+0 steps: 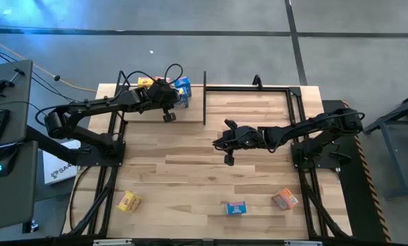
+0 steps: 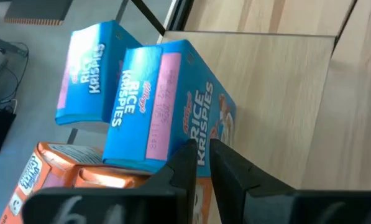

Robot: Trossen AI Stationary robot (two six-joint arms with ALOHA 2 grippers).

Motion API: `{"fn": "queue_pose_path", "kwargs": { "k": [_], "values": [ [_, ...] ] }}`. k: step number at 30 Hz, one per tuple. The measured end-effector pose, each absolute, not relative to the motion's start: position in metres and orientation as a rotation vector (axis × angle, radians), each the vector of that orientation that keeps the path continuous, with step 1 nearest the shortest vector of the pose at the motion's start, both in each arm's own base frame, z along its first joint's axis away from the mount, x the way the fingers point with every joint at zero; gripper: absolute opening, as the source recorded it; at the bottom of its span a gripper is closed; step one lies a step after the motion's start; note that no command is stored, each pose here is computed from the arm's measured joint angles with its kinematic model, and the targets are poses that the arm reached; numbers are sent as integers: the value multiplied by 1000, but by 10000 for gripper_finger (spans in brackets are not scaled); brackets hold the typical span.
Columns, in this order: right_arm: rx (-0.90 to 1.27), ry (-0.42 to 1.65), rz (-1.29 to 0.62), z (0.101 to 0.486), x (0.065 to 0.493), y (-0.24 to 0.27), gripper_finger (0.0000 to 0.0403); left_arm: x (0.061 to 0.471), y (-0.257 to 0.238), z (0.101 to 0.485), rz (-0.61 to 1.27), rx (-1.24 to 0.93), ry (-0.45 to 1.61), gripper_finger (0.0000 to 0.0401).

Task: Stack cereal on shelf
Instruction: Put the top blue cereal box on the shelf aligned with the other blue cereal box

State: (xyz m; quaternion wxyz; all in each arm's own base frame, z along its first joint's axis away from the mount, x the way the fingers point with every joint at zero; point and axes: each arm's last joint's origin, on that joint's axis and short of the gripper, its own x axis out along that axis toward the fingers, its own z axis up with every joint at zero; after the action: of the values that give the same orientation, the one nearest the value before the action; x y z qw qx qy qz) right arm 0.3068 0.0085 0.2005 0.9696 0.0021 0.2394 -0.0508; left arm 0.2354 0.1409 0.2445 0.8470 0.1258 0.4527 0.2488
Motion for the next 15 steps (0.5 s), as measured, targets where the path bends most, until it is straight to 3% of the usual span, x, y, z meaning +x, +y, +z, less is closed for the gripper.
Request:
{"fn": "queue_pose_path", "kwargs": {
  "k": [15],
  "values": [
    [-10,476,-123,201,307,8,23,236,144,246,532,270,931,35]
  ]
}}
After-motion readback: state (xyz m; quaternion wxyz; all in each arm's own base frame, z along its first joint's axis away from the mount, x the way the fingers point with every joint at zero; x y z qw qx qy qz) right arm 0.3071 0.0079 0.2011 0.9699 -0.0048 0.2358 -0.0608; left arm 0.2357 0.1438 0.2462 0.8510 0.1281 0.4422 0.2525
